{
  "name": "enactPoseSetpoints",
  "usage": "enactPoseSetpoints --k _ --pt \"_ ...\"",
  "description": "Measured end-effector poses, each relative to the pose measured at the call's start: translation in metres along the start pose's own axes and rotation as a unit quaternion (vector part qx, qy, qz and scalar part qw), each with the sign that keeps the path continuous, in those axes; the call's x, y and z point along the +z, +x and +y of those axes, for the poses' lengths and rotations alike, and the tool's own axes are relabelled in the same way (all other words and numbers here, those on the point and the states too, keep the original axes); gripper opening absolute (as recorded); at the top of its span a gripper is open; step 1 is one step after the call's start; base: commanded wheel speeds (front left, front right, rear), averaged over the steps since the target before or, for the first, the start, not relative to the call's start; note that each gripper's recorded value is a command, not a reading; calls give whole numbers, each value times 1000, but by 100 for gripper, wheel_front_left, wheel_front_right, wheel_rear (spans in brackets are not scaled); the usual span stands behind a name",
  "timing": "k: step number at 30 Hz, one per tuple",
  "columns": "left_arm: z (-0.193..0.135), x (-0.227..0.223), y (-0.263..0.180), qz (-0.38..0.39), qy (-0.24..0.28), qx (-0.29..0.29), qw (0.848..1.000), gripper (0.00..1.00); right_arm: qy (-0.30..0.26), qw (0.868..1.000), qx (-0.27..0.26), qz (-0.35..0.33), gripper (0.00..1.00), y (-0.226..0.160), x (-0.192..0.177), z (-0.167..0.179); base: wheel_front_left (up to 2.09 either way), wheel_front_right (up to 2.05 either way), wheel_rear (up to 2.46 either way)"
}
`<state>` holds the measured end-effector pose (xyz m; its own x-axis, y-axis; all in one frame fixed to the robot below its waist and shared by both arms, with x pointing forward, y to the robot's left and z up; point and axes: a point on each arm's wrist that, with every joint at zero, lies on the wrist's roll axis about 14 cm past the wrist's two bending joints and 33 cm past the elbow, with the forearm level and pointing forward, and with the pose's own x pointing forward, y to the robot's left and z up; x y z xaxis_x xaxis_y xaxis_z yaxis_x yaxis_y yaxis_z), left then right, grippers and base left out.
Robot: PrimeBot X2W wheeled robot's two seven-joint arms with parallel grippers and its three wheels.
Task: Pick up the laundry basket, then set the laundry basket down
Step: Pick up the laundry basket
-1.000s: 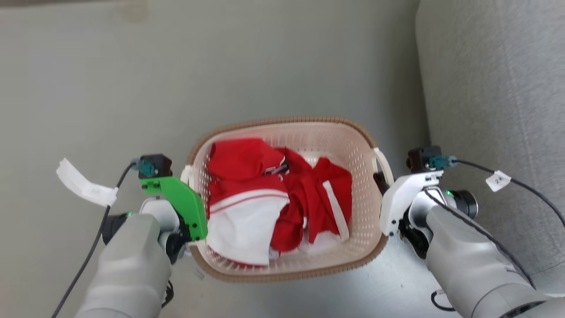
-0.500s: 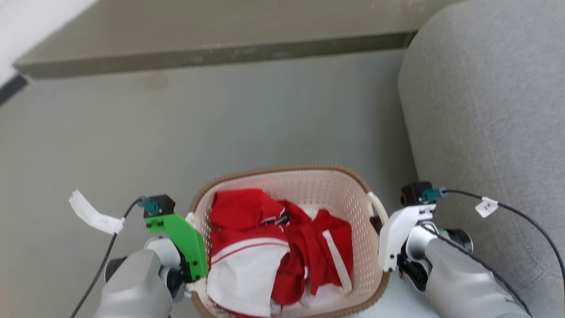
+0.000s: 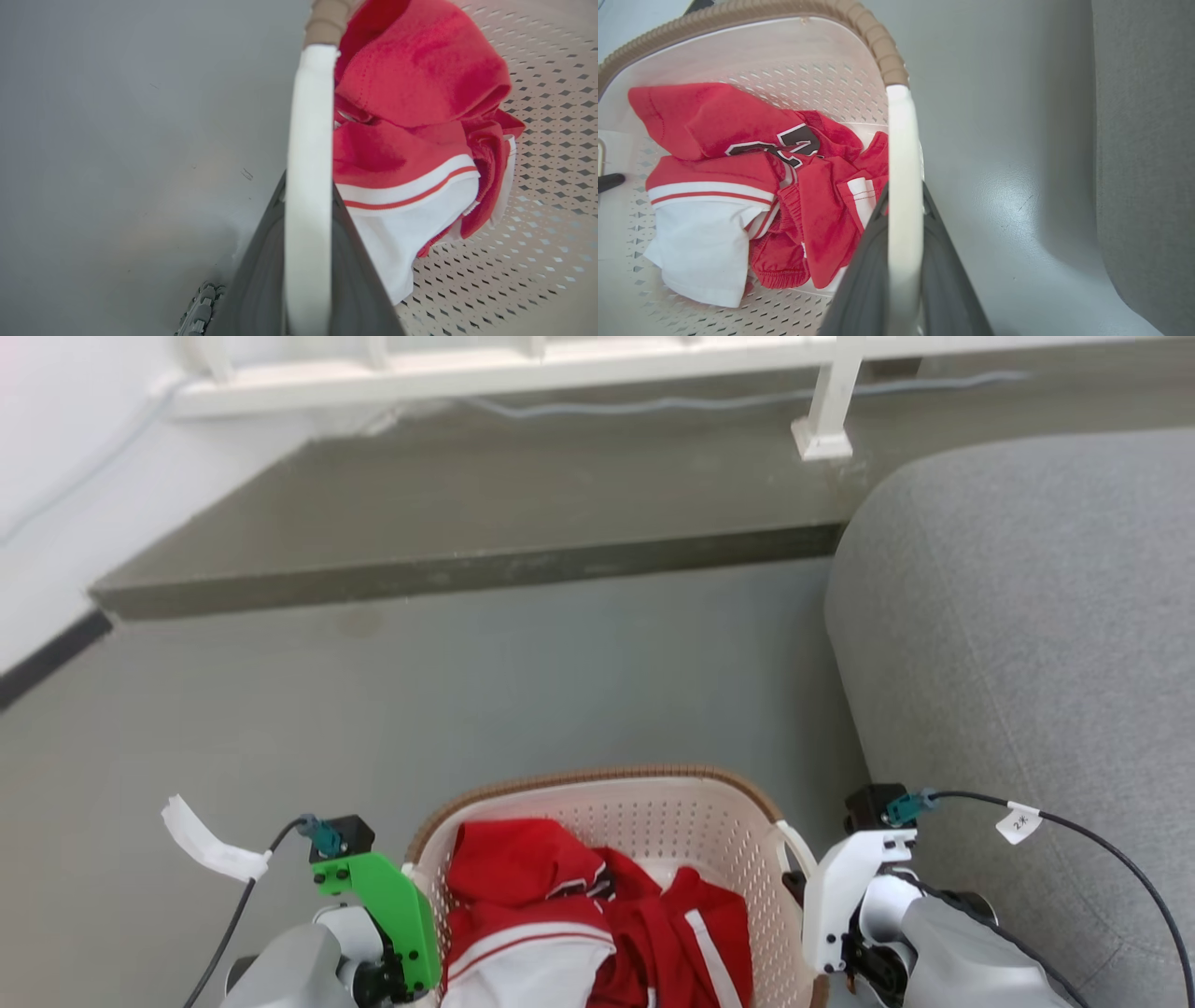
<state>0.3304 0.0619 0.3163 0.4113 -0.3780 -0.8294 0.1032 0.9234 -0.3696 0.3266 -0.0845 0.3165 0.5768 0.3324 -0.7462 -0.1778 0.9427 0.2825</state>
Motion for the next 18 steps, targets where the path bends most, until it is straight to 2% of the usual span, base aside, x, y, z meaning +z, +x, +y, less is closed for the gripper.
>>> enactPoseSetpoints --k 18 --pt "-5 5 -16 -16 6 -2 1000 0 -1 1000 5 -19 0 -15 9 7 0 0 0"
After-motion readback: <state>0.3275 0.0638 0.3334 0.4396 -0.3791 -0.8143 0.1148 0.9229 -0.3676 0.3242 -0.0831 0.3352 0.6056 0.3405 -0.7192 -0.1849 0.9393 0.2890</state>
